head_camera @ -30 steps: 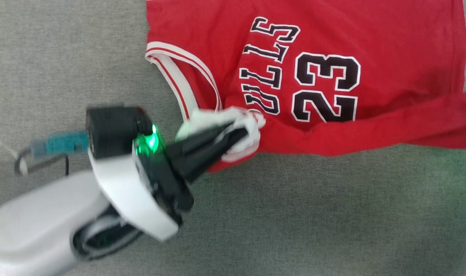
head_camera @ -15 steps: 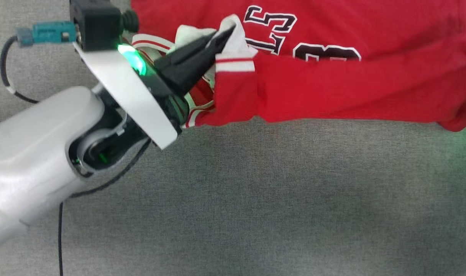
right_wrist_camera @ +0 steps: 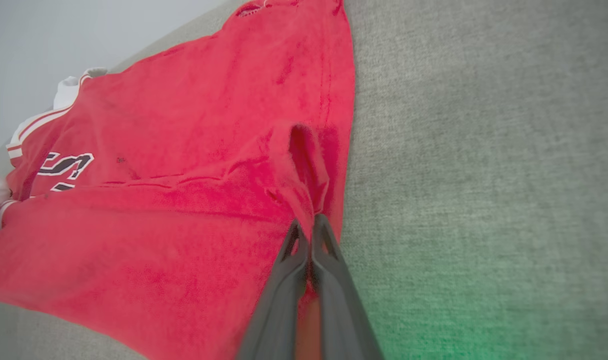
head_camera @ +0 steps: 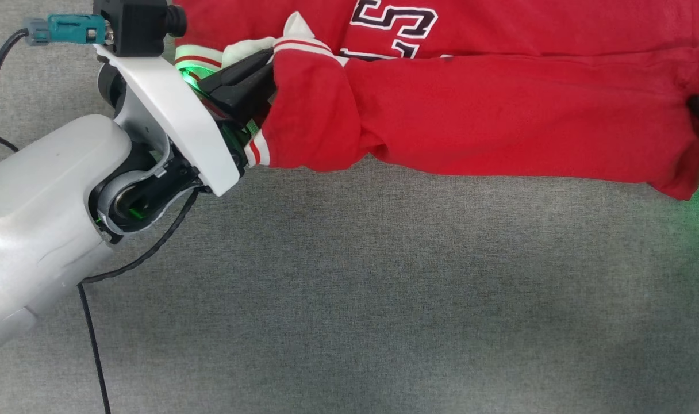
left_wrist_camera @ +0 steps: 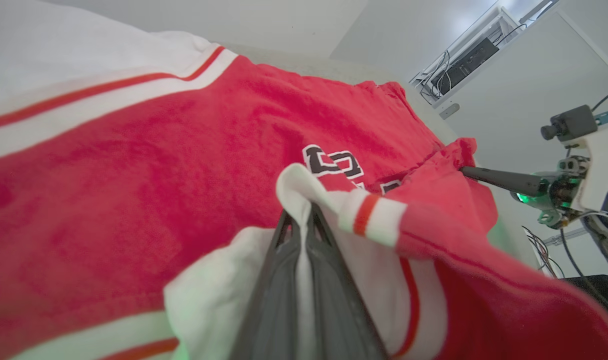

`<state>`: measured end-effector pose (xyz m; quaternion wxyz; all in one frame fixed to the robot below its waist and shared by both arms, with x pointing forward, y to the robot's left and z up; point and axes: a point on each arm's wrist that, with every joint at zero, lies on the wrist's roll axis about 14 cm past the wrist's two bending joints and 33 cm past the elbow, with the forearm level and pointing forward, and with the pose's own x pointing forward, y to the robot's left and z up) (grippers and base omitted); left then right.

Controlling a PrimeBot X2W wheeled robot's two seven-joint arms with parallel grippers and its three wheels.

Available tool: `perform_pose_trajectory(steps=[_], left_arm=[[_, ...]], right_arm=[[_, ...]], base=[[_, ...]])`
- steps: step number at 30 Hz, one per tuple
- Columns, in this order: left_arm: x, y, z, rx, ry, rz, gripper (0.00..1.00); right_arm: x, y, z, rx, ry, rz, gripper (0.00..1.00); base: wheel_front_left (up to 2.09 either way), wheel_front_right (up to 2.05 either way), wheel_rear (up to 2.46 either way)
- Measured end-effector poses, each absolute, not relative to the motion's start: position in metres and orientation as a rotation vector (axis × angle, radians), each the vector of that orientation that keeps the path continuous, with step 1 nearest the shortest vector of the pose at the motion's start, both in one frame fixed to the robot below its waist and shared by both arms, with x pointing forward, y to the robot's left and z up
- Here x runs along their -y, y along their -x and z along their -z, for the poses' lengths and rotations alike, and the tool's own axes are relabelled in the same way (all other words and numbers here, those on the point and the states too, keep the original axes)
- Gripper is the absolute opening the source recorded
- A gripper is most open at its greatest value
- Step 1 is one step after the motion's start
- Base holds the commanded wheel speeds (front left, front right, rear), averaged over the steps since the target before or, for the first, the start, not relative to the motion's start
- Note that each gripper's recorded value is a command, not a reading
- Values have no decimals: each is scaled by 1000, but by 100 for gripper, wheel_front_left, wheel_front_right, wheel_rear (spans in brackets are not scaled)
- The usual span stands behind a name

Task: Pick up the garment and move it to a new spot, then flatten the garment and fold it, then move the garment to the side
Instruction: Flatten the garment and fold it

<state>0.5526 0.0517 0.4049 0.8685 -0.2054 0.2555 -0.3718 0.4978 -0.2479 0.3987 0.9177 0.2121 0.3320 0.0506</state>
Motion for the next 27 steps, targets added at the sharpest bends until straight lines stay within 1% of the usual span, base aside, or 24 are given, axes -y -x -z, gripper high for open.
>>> perform_pose_trajectory(steps=[6,7,8,9,10,11,15,21,27], left_arm=[[-54,-553,-395,-556,395,779,0],[-54,-553,-395,-555,392,781,11],[-55,-552,-395,-552,386,782,33],[-56,-553,-397,-542,379,783,54],[-57,-553,-398,-537,374,782,97],[-60,-553,-400,-529,366,779,100],[-69,-553,-417,-483,333,777,100],[-75,-548,-463,-407,244,827,100],[-74,-534,-498,-426,148,886,100]], right_arm=[[247,-498,-390,-696,-417,-106,0],[246,-498,-390,-695,-413,-108,0],[246,-500,-391,-687,-408,-110,8],[246,-501,-392,-678,-404,-109,37],[246,-502,-393,-671,-396,-109,71],[247,-503,-396,-660,-388,-108,100],[252,-507,-414,-591,-360,-105,100],[252,-510,-448,-488,-320,-121,100],[249,-509,-478,-412,-302,-139,100]], base=[[0,0,0],[0,0,0],[0,0,0],[0,0,0],[0,0,0],[0,0,0],[0,0,0],[0,0,0],[0,0,0]])
